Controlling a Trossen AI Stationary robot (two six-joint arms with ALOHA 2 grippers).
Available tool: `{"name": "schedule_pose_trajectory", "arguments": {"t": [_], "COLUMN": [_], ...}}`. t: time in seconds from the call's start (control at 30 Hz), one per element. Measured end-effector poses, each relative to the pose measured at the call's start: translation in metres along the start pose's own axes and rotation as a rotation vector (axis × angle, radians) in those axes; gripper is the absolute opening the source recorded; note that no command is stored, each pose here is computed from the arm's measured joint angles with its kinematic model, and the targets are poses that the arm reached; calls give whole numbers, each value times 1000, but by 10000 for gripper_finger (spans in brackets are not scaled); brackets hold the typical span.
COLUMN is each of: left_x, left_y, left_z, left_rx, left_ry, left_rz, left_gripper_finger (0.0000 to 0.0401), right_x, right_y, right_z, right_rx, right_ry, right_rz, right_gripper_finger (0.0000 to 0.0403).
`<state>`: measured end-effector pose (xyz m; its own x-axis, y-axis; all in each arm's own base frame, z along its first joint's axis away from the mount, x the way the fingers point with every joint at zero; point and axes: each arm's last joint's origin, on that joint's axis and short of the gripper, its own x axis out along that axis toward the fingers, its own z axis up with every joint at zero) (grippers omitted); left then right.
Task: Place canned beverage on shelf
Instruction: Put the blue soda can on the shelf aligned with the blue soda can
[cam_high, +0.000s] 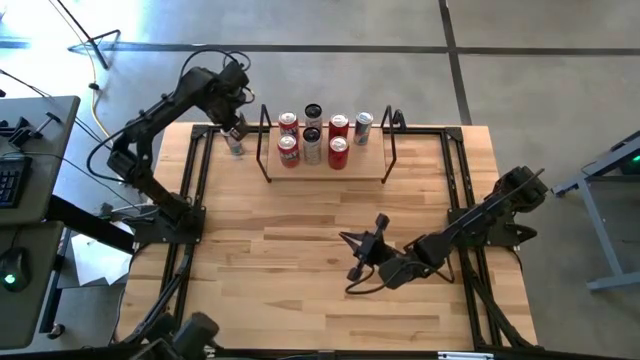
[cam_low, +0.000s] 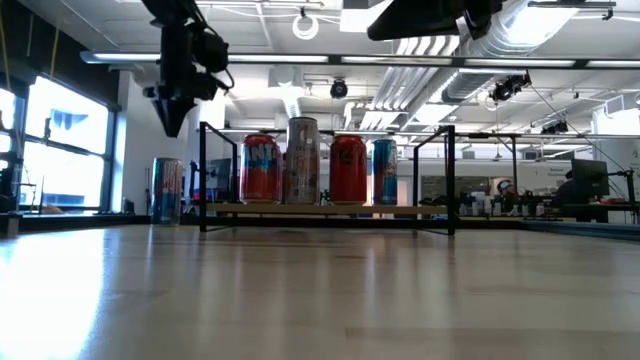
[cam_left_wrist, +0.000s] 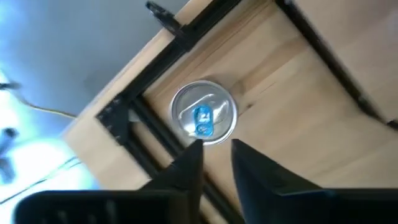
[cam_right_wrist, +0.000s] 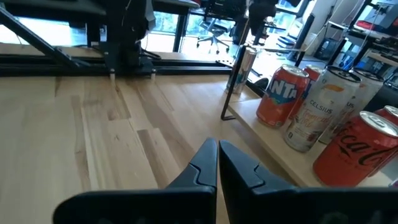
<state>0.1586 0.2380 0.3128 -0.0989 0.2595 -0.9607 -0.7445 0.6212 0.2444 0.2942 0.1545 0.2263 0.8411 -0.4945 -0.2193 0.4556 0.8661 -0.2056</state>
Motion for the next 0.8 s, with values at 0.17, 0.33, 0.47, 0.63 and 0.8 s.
{"name": "schedule_pose_trajectory", "arguments": {"t": [0.17,0.33,0.47,0.63,0.8], "left_x": [7,15,29,46,57], "left_y": [7,14,16,18,22], "left_z": [8,12,7,0,-3], "left_rx": [-62,-118,-126,-122,-114], "left_ry": [-56,-42,18,61,72], "left_rz": [-88,-89,-90,-71,-69], "left_gripper_finger": [149,218,251,267,269], "right_x": [0,0,0,0,0], "right_y": [-1,-1,-1,-1,-1], "right_z": [-3,-4,-5,-5,-5], "right_rx": [6,12,11,10,10], "right_ry": [18,25,28,29,29], "right_rz": [-3,-5,-5,-5,-3], "right_gripper_finger": [0,0,0,0,0]}}
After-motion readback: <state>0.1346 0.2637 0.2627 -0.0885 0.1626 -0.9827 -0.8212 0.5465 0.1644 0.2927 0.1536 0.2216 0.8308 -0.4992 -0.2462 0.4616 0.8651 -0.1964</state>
